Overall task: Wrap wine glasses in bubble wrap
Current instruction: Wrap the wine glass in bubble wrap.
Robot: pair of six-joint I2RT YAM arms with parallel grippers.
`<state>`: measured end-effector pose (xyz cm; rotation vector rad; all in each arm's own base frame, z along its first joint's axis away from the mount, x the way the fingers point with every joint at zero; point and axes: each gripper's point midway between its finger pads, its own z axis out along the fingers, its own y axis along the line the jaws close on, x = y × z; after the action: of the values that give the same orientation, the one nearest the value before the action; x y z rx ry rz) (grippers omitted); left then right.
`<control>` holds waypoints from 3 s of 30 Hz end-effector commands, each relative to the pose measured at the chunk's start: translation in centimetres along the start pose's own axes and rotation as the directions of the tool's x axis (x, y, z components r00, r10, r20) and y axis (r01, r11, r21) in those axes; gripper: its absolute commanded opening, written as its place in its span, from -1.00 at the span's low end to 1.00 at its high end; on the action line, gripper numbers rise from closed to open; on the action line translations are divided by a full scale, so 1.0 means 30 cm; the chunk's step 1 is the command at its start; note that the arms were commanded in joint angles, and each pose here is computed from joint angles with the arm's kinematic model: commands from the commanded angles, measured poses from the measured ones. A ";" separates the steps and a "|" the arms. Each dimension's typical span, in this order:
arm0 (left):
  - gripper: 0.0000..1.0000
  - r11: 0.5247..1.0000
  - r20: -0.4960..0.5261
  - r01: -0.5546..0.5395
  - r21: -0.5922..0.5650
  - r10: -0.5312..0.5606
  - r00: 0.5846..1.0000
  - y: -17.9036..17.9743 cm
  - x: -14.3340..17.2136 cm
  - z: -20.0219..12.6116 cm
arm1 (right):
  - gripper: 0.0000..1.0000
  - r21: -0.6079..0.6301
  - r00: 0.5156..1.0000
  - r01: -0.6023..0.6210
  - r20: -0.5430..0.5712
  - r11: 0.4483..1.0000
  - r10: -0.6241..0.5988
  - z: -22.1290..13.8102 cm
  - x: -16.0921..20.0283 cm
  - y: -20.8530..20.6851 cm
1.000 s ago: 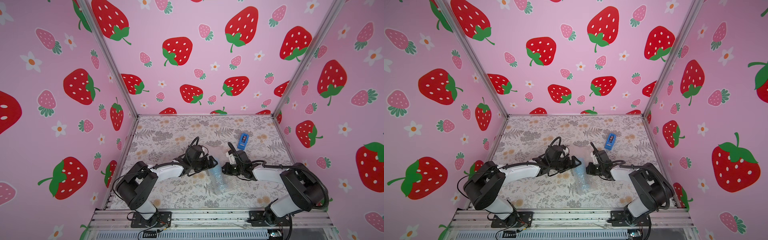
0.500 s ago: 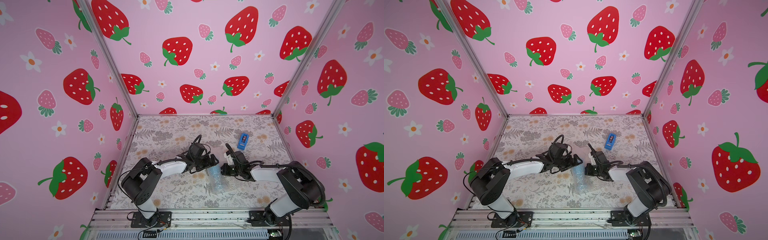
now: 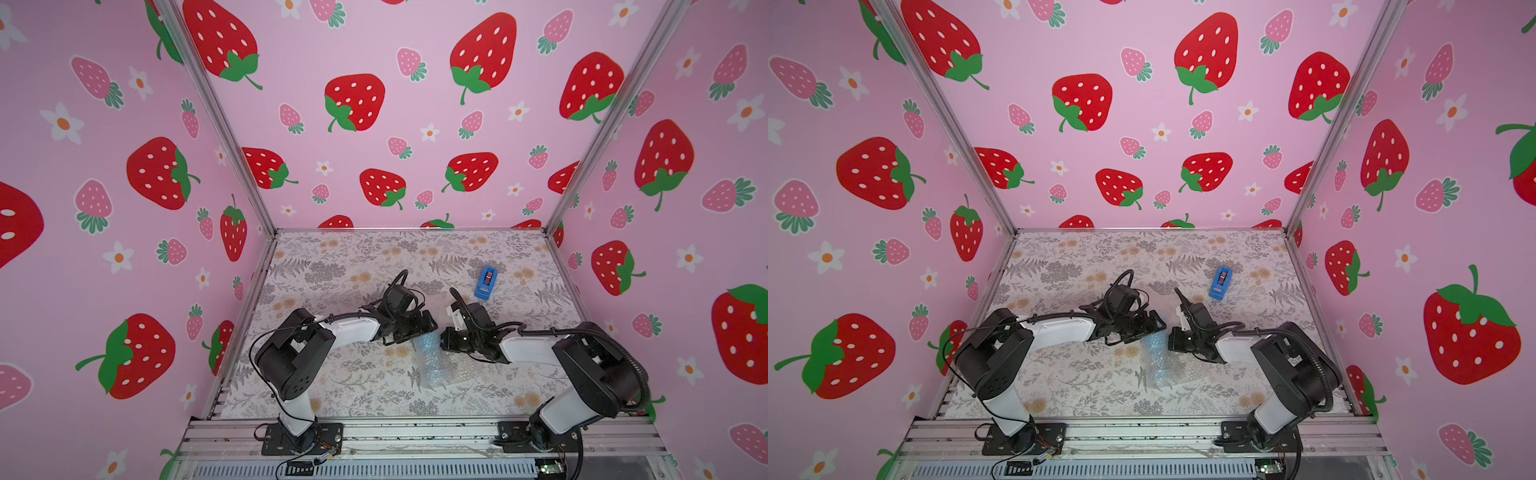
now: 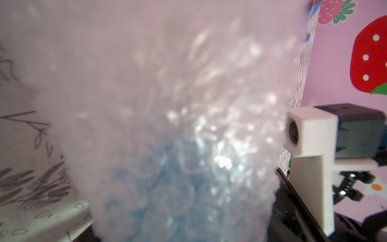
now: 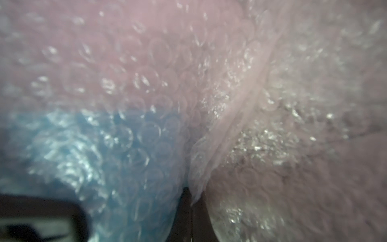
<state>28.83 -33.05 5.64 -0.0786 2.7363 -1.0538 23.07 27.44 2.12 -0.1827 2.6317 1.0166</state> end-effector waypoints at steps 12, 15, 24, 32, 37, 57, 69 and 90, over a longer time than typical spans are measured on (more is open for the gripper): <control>0.47 0.962 -0.111 -0.133 -0.239 0.109 0.988 0.064 0.031 -0.022 | -0.41 0.080 0.999 -0.030 -0.024 0.996 0.032 -0.044 0.059 -0.057; 0.46 0.946 -0.145 -0.158 -0.282 0.121 0.982 0.081 0.039 -0.029 | -0.36 0.092 0.999 -0.028 -0.023 0.995 0.030 -0.072 0.066 -0.061; 0.44 0.895 -0.184 -0.216 -0.390 0.155 0.971 0.097 0.041 -0.077 | -0.30 0.133 1.000 -0.020 0.008 0.991 0.019 -0.196 0.060 -0.073; 0.44 0.822 -0.220 -0.276 -0.498 0.188 0.957 0.089 0.037 -0.092 | -0.26 0.142 0.997 -0.079 0.038 0.987 0.074 -0.241 0.034 -0.134; 0.44 0.792 -0.230 -0.282 -0.542 0.183 0.956 0.072 0.037 -0.084 | -0.15 0.115 0.996 -0.090 0.025 0.989 0.088 -0.227 0.026 -0.123; 0.40 0.830 -0.211 -0.245 -0.501 0.157 0.965 0.022 0.041 -0.039 | -0.40 0.010 0.991 -0.128 -0.046 0.992 0.128 -0.114 0.046 -0.069; 0.35 0.934 -0.172 -0.170 -0.315 0.120 0.978 -0.050 0.049 -0.007 | -1.00 -0.020 0.991 -0.113 0.075 0.993 0.114 -0.262 -0.011 0.016; 0.71 0.972 -0.159 -0.135 -0.194 0.105 0.982 -0.081 0.064 -0.025 | -1.00 -0.017 0.994 -0.080 0.073 0.997 0.081 -0.271 -0.004 0.068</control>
<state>26.97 -35.16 6.18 0.1390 2.9401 -0.7538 20.45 23.67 8.55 -0.0520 2.5921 1.0774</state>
